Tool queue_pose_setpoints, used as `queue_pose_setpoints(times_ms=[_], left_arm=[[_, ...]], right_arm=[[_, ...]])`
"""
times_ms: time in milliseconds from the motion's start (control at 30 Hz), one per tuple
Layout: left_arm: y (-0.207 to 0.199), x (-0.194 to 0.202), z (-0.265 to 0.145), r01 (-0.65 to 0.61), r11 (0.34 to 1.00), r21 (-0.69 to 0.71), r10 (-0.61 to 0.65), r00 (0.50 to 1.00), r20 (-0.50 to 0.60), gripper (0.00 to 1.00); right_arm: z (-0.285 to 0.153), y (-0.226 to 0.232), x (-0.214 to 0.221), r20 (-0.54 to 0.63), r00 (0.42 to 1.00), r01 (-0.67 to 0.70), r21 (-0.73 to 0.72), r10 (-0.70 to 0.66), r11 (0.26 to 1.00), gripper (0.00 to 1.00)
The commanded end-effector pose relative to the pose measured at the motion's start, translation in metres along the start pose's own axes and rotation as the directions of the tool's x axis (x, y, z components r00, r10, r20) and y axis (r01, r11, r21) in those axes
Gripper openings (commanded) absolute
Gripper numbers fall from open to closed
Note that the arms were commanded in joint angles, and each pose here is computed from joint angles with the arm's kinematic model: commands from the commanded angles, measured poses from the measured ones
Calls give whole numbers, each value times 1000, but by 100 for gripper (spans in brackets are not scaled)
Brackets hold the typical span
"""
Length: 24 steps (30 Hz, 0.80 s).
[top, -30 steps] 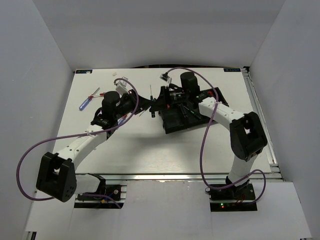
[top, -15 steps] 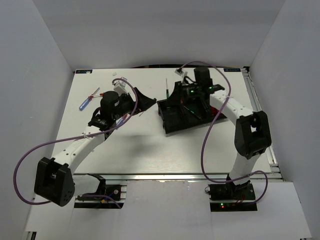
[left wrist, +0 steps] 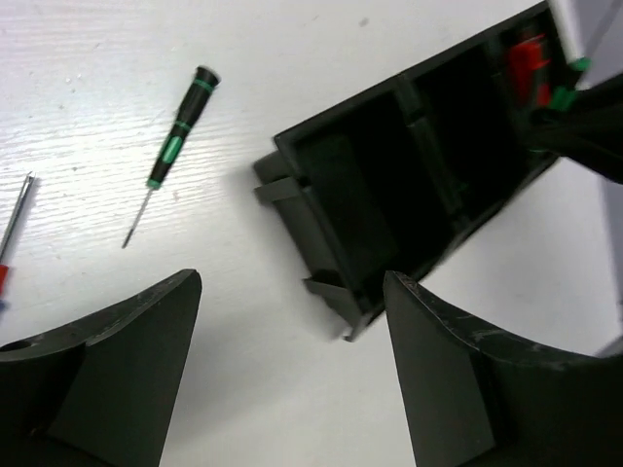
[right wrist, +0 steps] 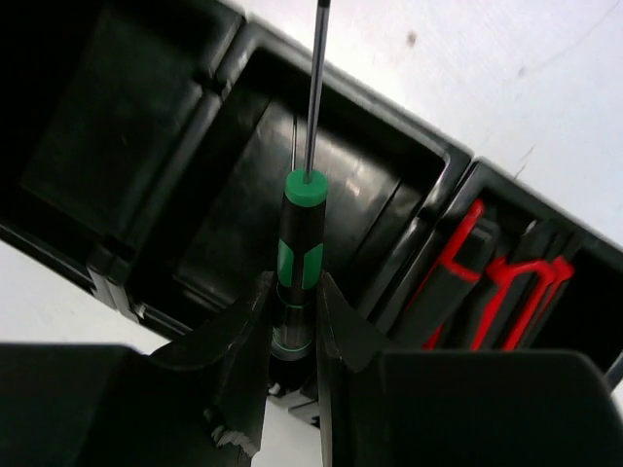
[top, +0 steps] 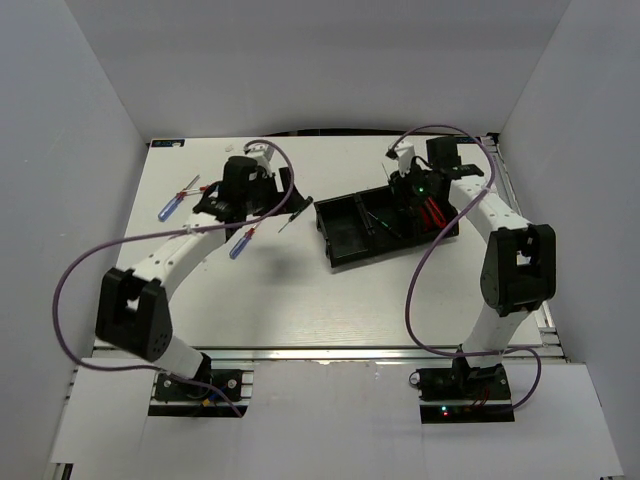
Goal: Sort the tools into containers
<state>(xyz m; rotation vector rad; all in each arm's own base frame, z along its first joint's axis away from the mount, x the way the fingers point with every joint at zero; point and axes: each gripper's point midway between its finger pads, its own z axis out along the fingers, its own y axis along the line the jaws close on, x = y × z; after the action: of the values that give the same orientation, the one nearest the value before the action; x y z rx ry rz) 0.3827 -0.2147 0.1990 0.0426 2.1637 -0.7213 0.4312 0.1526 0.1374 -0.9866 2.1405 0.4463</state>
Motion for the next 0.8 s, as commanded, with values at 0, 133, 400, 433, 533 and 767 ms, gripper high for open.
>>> queue_pose_setpoints(times_ms=[0,133,400,433,533,767], left_arm=[[26,14,14,-103,991,-90,93,990,-111,86],[36,9,36,-140,983,-122,123,983,-137,84],[63,27,86,-177,970,-168,135,962,-237,65],[70,33,93,-181,967,-181,132,958,-253,64],[78,31,104,-216,956,-199,161,952,-259,61],[96,29,141,-277,935,-221,211,936,-281,58]], right_arm=[[2,-10,4,-27,997,76,52,-75,996,0],[9,-11,11,-44,997,60,41,-58,997,13],[-5,11,7,1,996,87,-28,-87,996,58],[-7,17,5,18,996,92,-53,-91,994,60],[-21,38,-4,75,989,137,-145,-127,980,66],[-53,77,-18,232,955,242,-249,-185,938,72]])
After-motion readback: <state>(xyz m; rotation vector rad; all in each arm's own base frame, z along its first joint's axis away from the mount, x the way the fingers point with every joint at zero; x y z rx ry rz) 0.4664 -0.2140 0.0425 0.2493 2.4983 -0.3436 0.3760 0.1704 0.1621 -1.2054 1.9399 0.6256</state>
